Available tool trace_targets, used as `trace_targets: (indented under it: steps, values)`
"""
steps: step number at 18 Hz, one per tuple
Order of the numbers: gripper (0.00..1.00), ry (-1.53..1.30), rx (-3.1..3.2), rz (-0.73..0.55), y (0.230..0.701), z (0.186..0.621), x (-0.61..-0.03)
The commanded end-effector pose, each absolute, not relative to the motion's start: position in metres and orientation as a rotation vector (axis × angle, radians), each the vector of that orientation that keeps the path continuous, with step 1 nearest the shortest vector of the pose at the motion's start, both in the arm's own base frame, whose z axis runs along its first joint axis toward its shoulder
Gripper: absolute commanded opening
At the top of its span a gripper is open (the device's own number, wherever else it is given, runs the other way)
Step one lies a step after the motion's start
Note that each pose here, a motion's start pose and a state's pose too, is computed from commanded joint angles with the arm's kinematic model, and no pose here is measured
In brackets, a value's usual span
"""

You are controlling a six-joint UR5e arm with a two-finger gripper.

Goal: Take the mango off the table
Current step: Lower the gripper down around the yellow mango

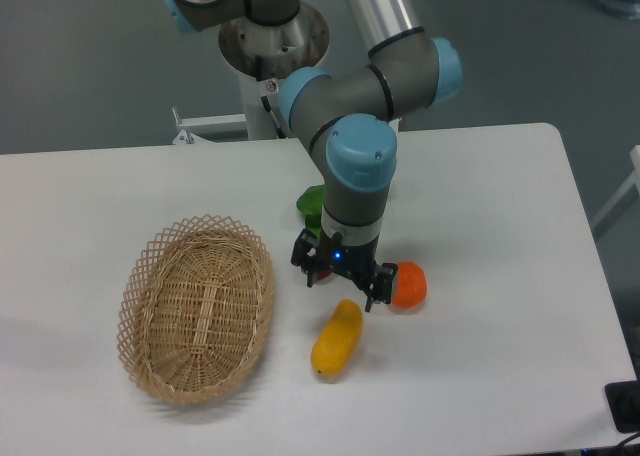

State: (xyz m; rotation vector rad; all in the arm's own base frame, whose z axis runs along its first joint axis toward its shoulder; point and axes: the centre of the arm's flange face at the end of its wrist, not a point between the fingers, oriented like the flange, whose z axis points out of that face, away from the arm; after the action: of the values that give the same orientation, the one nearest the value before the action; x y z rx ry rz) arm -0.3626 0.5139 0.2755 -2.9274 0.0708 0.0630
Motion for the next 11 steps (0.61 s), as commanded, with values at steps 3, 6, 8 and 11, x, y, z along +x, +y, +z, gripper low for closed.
trace_targets:
  steps: [3,6,8,11]
  values:
    - [1.00,0.066,-2.927,0.067,0.516,0.267,-0.363]
    - [1.00,0.070,-2.929,0.062,0.518,0.261,-0.364]
    - [1.00,0.086,-2.926,0.066,0.522,0.254,-0.362]
    - [1.00,0.099,-2.929,0.068,0.529,0.240,-0.359]
